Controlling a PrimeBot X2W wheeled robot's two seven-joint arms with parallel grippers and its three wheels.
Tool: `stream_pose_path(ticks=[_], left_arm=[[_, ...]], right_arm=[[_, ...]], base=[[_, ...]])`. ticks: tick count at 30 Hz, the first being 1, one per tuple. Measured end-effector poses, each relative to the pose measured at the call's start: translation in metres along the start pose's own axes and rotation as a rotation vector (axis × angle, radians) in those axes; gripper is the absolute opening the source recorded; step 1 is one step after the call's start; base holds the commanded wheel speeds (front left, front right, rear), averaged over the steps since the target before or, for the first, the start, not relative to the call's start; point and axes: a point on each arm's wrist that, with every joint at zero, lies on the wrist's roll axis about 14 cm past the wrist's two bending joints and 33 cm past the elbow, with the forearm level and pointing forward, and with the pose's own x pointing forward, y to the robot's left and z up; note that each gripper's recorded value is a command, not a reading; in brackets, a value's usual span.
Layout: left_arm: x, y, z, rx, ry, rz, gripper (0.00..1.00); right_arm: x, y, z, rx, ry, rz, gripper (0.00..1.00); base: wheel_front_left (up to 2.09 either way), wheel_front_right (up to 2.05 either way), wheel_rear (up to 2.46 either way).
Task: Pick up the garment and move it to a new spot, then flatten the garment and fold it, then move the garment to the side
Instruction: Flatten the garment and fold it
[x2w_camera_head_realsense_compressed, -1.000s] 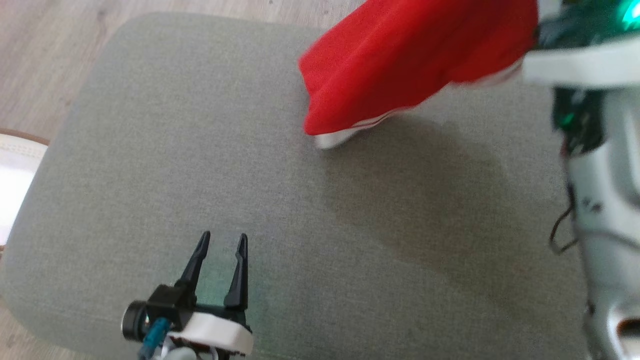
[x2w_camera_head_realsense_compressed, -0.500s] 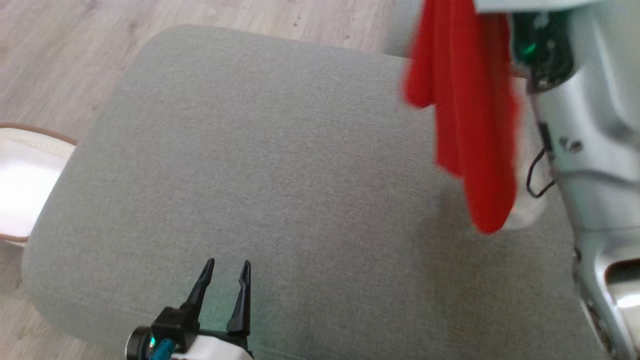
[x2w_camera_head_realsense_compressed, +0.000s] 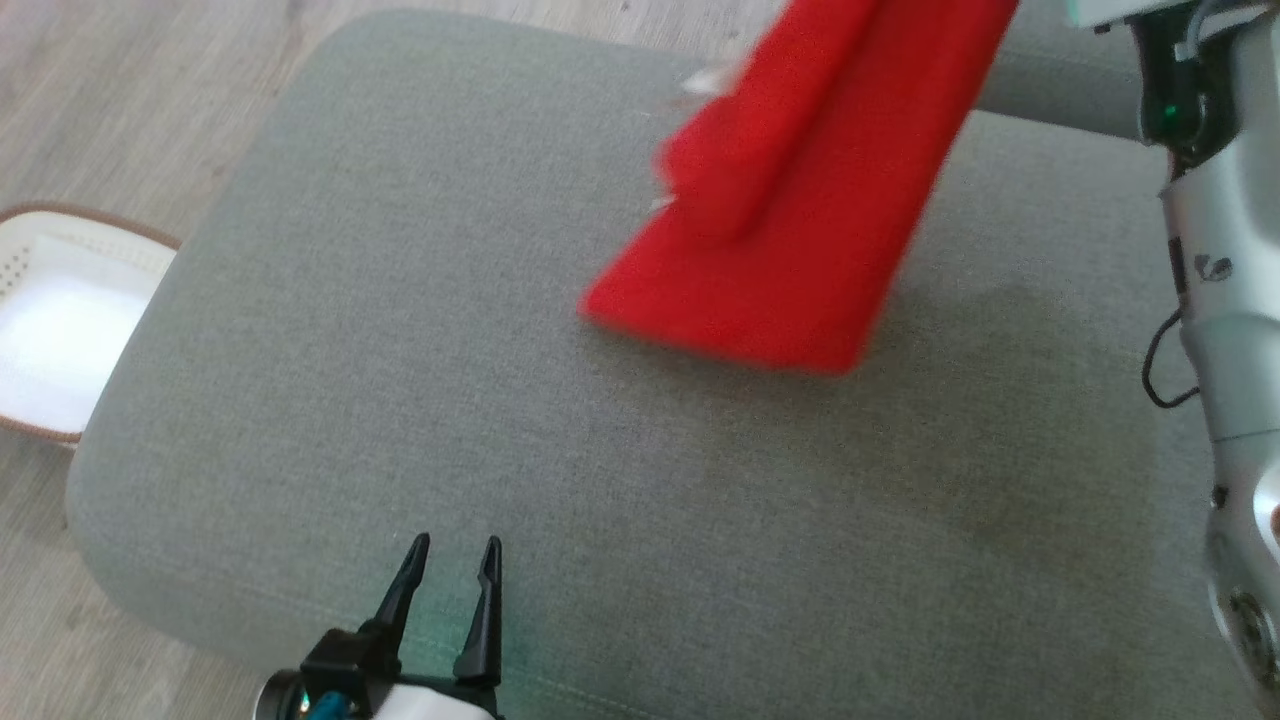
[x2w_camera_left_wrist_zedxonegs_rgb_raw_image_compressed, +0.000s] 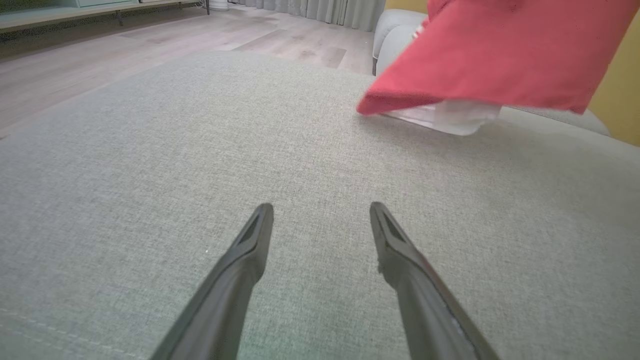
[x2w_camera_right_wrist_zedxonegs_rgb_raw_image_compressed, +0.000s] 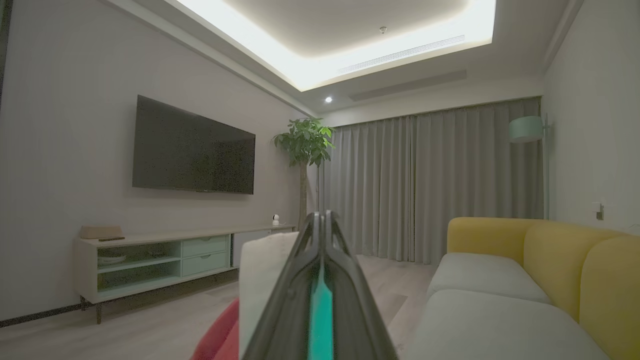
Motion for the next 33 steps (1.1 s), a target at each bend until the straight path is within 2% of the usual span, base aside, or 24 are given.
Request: stream_pose_path(ticks=[4, 9, 12, 15, 19, 23, 26, 30, 33], left_arm=[[0.003, -0.001, -0.001, 0.001, 0.009, -0.002, 1.00], [0.006, -0.005, -0.002, 0.005, 0.013, -0.015, 1.00], [0.009, -0.010, -0.002, 0.008, 0.012, -0.032, 1.00], [0.012, -0.017, -0.002, 0.012, 0.014, -0.056, 1.00], [0.019, -0.027, -0.002, 0.020, 0.021, -0.093, 1.00], [0.030, -0.038, 0.002, 0.037, 0.013, -0.133, 1.00], [0.036, -0.044, 0.005, 0.049, 0.006, -0.155, 1.00], [0.040, -0.045, 0.007, 0.051, 0.004, -0.158, 1.00], [0.043, -0.048, 0.006, 0.052, 0.007, -0.167, 1.00]], right_arm=[[-0.012, -0.002, -0.027, -0.016, 0.068, 0.005, 0.00], [-0.054, -0.018, -0.072, -0.032, 0.200, -0.026, 0.00], [-0.106, -0.027, -0.113, -0.024, 0.336, -0.057, 0.00], [-0.174, -0.027, -0.156, 0.008, 0.494, -0.090, 0.00], [-0.266, -0.030, -0.192, 0.043, 0.683, -0.159, 0.00], [-0.323, -0.047, -0.198, 0.046, 0.771, -0.257, 0.00], [-0.347, -0.061, -0.194, -0.015, 0.808, -0.285, 0.00], [-0.363, -0.082, -0.181, -0.096, 0.812, -0.330, 0.00], [-0.349, -0.080, -0.167, -0.113, 0.740, -0.338, 0.00]], base=[[0.00, 0.00, 0.00], [0.00, 0.00, 0.00], [0.00, 0.00, 0.00], [0.00, 0.00, 0.00], [0.00, 0.00, 0.00], [0.00, 0.00, 0.00], [0.00, 0.00, 0.00], [0.00, 0.00, 0.00], [0.00, 0.00, 0.00]])
